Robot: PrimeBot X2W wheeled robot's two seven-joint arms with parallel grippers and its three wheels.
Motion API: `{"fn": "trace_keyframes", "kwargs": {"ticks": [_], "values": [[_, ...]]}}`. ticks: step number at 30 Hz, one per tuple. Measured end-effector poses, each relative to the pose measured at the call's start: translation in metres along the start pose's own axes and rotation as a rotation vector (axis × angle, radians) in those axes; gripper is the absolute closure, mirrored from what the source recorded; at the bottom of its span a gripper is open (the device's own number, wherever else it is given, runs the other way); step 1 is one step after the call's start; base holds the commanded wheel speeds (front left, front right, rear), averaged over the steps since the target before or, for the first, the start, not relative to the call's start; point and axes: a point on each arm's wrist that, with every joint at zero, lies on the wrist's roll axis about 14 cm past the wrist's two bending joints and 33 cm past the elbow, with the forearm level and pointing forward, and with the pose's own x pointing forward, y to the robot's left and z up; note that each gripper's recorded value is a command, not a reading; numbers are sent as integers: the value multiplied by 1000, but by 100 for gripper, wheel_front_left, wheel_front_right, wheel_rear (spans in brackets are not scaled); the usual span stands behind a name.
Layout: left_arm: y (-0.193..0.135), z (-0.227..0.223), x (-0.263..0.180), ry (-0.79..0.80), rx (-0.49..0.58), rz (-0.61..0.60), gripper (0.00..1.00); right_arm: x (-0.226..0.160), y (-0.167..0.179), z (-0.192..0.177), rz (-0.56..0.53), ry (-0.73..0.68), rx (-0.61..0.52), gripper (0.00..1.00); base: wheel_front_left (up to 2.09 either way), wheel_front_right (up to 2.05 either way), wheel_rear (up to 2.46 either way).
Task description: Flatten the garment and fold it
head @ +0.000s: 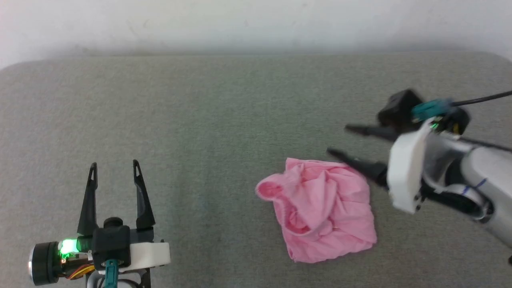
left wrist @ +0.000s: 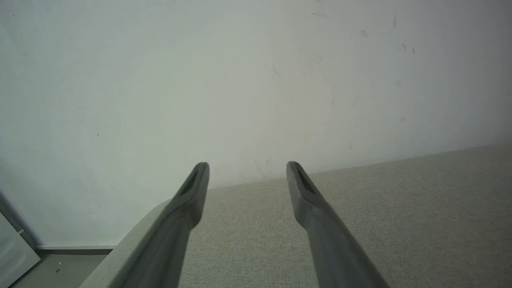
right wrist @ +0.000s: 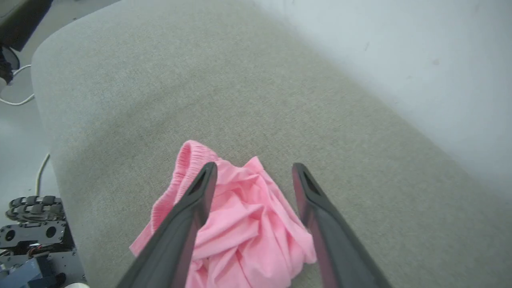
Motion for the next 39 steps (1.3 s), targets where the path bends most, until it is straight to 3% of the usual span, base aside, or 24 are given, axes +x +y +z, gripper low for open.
{"fn": "trace_keyframes", "kwargs": {"ticks": [7, 13, 20, 29, 32, 36, 39], "values": [[-13, 16, 2, -49, -28, -44, 0, -62, -49, 67, -249, -389, -111, 0, 0, 0, 0], [-16, 28, 3, -83, -46, -62, 0, -112, -86, 63, -509, -641, -109, 0, 0, 0, 0], [-20, 30, -3, -76, -79, -97, 0, -142, -87, 24, -722, -745, -10, 0, 0, 0, 0], [-17, 23, -10, -50, -83, -113, 0, -124, -41, -17, -755, -745, 122, 0, 0, 0, 0], [-16, 21, -9, -43, -83, -108, 0, -133, -46, -2, -770, -786, 88, 0, 0, 0, 0], [-15, 19, -9, -38, -84, -111, 0, -150, -62, 43, -768, -849, -36, 0, 0, 0, 0], [-15, 17, -9, -31, -86, -111, 0, -138, -74, 63, -713, -741, -54, 0, 0, 0, 0]]}}
